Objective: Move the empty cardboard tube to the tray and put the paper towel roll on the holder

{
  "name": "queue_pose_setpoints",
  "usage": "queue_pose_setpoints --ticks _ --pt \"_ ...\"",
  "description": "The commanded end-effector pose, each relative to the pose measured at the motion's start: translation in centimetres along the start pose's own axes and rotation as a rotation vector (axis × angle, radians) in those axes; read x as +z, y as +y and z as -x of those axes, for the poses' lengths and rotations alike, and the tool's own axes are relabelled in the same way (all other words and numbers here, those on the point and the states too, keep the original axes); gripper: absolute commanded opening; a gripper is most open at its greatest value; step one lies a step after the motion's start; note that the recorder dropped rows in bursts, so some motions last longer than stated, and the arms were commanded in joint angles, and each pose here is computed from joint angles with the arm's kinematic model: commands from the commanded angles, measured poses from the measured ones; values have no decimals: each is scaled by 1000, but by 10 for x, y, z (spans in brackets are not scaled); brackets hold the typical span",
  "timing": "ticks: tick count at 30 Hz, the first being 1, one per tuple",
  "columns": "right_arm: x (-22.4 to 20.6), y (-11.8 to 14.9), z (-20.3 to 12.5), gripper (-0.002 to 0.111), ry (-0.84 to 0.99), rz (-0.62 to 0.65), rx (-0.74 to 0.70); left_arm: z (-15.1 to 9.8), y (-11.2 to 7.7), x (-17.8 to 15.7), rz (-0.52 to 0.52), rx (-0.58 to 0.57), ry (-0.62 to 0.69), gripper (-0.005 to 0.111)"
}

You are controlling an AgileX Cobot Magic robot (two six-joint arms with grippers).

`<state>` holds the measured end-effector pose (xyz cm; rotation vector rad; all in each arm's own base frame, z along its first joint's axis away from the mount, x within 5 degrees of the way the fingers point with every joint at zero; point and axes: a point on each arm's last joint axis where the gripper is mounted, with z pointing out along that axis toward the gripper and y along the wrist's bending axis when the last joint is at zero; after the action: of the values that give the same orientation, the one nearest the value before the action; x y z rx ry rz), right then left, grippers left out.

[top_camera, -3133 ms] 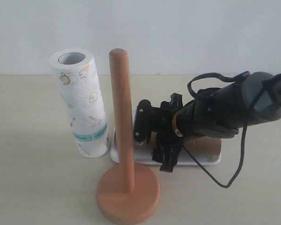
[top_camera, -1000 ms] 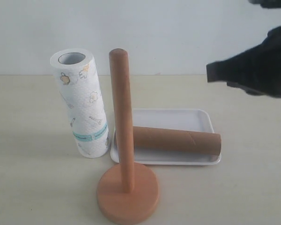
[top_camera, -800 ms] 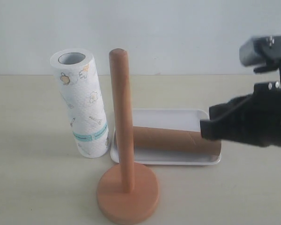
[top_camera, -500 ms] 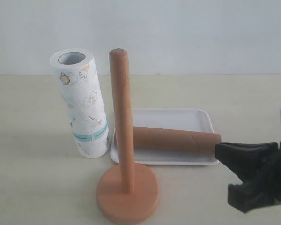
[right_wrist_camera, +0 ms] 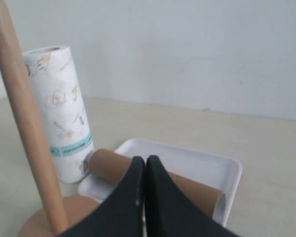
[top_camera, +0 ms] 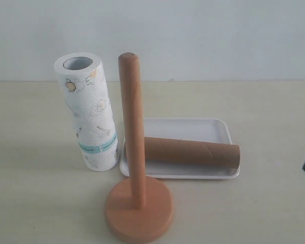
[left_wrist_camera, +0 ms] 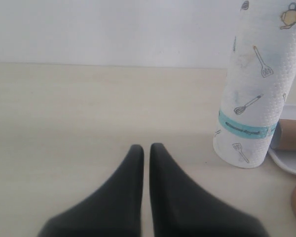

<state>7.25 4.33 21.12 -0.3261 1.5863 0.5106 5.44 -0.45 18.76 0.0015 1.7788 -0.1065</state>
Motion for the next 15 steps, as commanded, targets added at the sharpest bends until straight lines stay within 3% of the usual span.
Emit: queue_pose_setpoints --ticks 1,9,15 --pt "-11 -6 3 0 -66 -82 -5 -1 0 0 -1 4 1 4" --pt "-28 -15 1 0 -119 -238 67 -1 0 0 -1 4 1 4" --pt "-32 -23 -11 0 -3 -334 125 -1 0 0 -1 4 1 4"
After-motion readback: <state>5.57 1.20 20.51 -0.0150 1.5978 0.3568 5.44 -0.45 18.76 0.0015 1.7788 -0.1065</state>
